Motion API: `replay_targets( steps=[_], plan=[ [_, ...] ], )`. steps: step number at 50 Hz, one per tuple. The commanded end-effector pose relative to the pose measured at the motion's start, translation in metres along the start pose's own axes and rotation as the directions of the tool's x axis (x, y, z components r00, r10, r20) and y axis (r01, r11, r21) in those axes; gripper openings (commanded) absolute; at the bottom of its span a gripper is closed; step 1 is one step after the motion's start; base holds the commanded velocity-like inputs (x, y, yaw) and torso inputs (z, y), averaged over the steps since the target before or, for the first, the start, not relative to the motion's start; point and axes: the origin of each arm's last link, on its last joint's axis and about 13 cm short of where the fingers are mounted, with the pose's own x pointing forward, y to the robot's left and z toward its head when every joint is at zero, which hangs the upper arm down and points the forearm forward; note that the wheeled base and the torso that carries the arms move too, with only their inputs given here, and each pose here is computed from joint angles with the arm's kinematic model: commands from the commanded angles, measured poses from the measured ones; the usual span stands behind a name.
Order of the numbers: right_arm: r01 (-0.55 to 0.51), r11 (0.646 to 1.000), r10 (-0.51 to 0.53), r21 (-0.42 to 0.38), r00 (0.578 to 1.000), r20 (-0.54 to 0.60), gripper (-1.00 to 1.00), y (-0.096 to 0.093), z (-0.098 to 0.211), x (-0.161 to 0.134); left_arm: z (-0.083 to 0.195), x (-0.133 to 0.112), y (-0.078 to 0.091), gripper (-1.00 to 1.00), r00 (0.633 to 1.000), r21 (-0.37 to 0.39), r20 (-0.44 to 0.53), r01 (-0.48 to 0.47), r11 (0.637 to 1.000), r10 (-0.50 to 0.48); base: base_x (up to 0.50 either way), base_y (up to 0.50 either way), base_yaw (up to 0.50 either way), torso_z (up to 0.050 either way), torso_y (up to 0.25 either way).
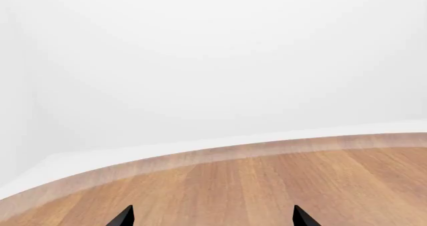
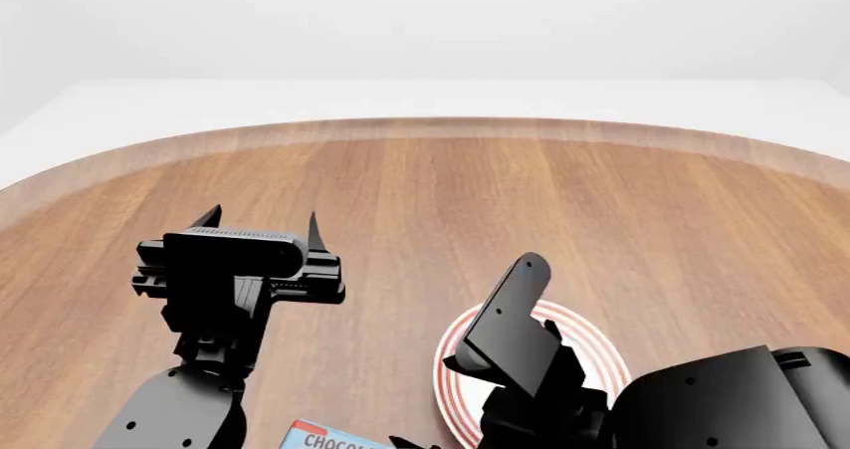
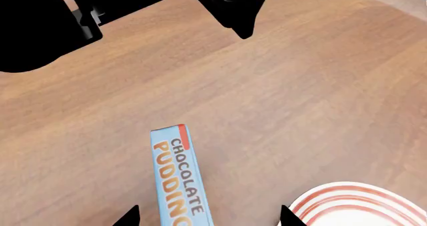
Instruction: Put the chocolate pudding to the right of the plate.
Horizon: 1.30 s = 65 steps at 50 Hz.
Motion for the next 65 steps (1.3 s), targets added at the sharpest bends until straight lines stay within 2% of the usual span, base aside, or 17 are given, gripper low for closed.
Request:
replay_targets(
  steps=[1, 24, 65],
  plan=[
    [-0.073, 0.997, 0.073, -0.001, 0.996, -0.053, 1.00, 0.004, -0.004, 0.014, 0.000, 0.000, -0.001, 1.00, 1.000, 0.001, 0.000, 0.003, 1.000, -0.003, 0.00, 0.00, 0.00, 0.000, 0.000],
    [-0.098, 0.994, 0.104, 0.050, 0.983, -0.153, 1.00, -0.001, -0.020, 0.035, -0.004, 0.001, -0.001, 1.00, 1.000, 0.001, -0.006, 0.006, 1.000, -0.006, 0.00, 0.00, 0.00, 0.000, 0.000],
    [-0.135, 0.982, 0.165, 0.133, 0.954, -0.251, 1.00, -0.017, -0.044, 0.072, -0.005, -0.002, -0.001, 1.00, 1.000, -0.002, -0.009, 0.009, 1.000, -0.009, 0.00, 0.00, 0.00, 0.000, 0.000]
  ],
)
